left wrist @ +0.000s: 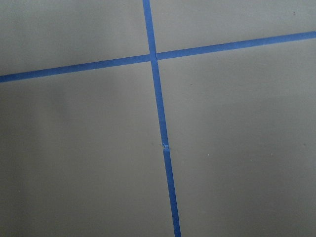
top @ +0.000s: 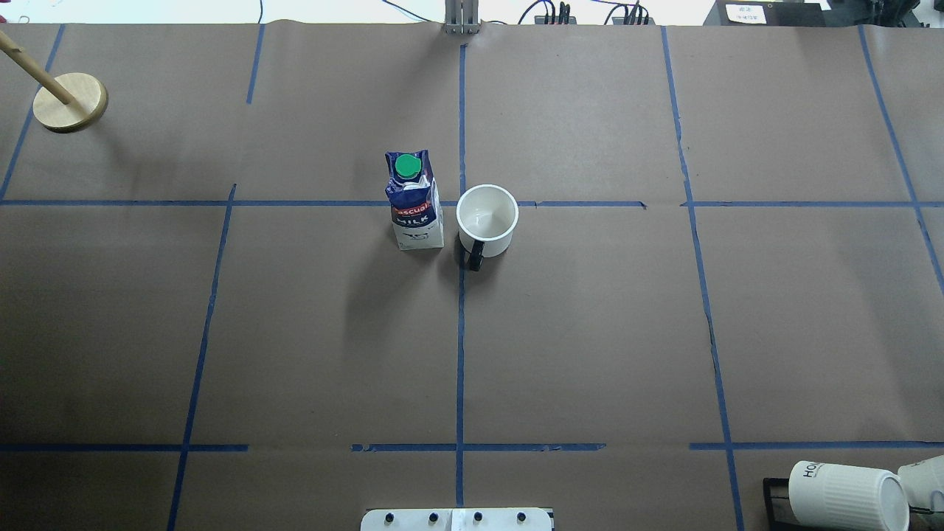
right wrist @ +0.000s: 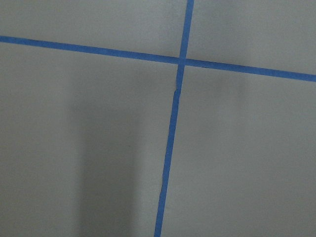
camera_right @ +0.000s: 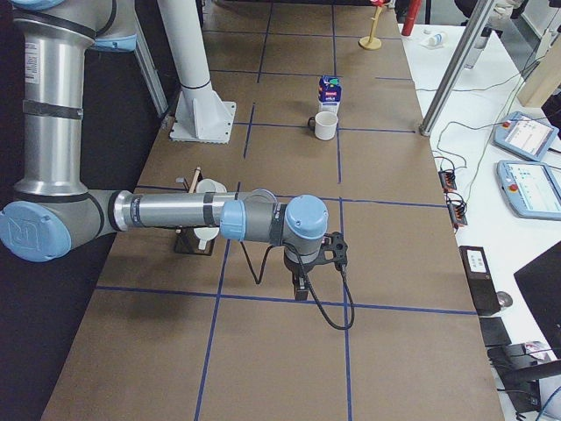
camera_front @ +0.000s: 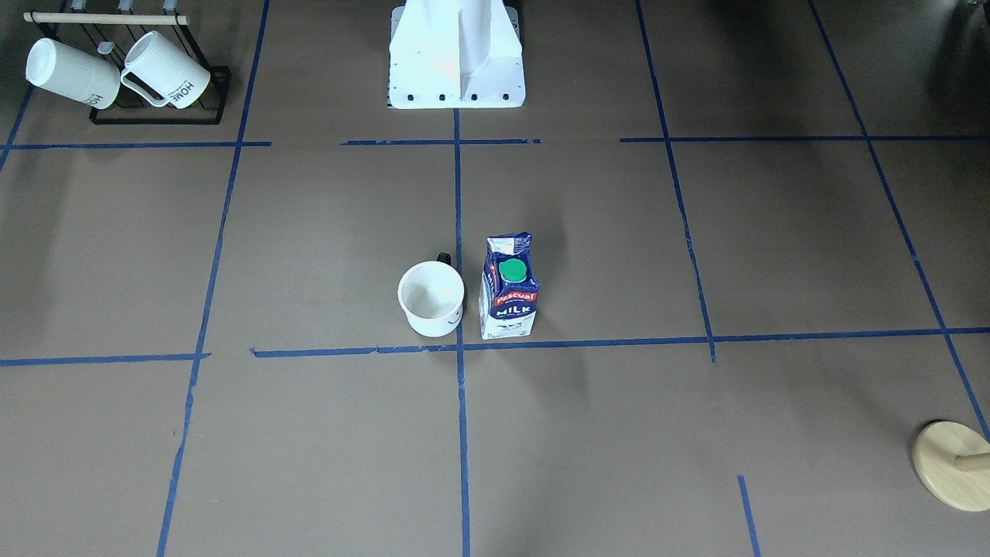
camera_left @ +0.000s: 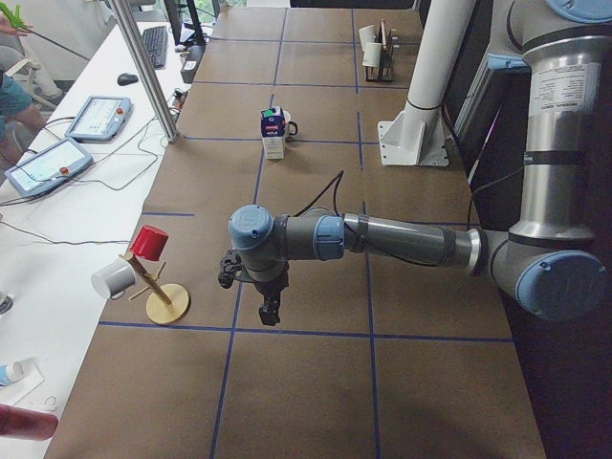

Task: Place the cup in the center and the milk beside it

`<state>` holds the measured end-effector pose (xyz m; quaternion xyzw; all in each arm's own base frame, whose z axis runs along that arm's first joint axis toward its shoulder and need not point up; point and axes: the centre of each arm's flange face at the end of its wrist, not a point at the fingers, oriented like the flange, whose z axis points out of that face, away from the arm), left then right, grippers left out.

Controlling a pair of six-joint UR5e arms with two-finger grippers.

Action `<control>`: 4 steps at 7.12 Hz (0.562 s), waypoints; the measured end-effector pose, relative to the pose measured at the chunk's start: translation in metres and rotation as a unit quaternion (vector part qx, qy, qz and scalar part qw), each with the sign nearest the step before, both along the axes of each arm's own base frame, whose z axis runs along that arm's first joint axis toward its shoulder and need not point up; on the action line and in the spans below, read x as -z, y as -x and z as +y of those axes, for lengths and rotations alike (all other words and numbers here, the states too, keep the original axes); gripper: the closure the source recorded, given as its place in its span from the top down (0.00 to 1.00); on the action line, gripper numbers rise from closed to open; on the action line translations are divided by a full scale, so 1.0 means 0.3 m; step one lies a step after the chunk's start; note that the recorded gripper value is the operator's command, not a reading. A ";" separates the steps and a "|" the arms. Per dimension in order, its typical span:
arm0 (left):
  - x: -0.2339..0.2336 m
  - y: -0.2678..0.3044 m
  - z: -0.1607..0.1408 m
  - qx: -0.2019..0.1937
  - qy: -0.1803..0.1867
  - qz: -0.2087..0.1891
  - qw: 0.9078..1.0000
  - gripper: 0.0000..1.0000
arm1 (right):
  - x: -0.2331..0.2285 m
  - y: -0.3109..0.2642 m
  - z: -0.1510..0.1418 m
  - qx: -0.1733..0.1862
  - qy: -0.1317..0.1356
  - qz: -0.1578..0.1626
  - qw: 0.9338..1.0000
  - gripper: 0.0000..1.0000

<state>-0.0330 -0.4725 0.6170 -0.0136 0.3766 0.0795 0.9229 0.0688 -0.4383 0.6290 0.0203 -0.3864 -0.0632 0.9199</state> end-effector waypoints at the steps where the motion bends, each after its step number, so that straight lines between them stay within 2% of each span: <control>1: 0.001 0.000 0.001 0.000 0.000 0.000 1.000 1.00 | 0.003 0.000 0.000 0.001 -0.002 0.000 1.000 1.00; 4: 0.003 0.000 0.001 0.001 0.000 0.000 1.000 1.00 | 0.020 0.000 0.003 0.000 -0.006 -0.001 1.000 1.00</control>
